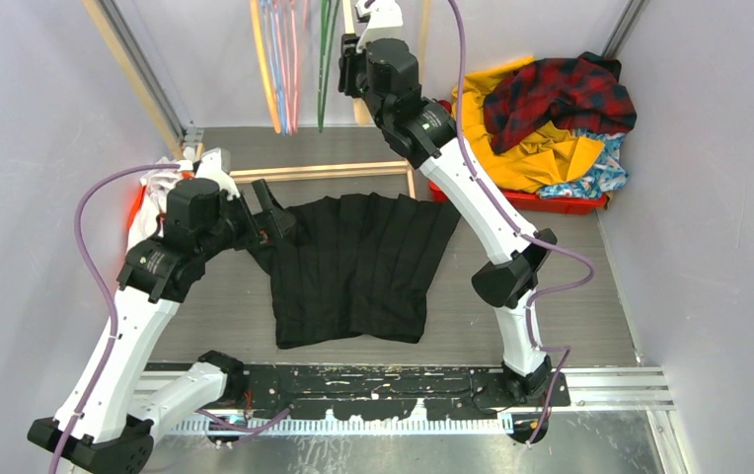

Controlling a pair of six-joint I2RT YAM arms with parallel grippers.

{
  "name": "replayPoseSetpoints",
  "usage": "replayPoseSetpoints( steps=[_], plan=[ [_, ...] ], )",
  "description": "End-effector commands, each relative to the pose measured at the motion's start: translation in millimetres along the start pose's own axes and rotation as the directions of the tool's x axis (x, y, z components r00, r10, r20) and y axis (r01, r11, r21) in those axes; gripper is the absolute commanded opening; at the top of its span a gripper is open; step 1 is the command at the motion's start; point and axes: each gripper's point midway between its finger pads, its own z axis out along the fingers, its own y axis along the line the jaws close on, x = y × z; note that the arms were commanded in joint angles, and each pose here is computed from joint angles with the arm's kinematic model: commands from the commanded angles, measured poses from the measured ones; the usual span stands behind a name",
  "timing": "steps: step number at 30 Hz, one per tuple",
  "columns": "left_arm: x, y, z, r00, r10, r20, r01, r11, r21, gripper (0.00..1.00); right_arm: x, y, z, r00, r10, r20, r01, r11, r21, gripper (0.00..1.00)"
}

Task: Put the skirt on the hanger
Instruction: Pick up the hanger from the clothesline.

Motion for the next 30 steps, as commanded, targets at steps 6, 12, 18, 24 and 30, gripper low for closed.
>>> replayPoseSetpoints(
  steps=[6,12,18,24,30],
  plan=[
    [-11.4,-7.6,1.4,0.999,0.014,0.042,-0.016,0.999,0.037,0.97,-47.5,-41.1,-9.5,0.994,0.044,0.097,-0.053,0.995,0.089,0.32],
    [-13.6,-8.3,1.6,0.999,0.026,0.041,-0.027,0.999,0.035,0.97,-59.2,-46.9,-5.3,0.992,0.013,0.128,-0.018,0.999,0.041,0.02],
    [-16.0,-10.0,2.6,0.999,0.029,0.040,-0.031,0.999,0.038,0.98,-93.6,-42.8,-19.8,0.978,-0.031,0.207,0.032,0.999,-0.002,0.01],
    [-16.2,-10.8,0.7,0.999,0.030,0.041,-0.031,0.999,0.041,0.97,-127.0,-39.7,-52.8,0.973,0.004,0.233,0.010,0.998,-0.056,0.01],
    [-15.1,-13.3,0.9,0.999,0.026,0.032,-0.028,0.998,0.053,0.97,-138.3,-40.8,-83.2,0.979,0.034,0.203,-0.016,0.996,-0.092,0.01]
  ],
)
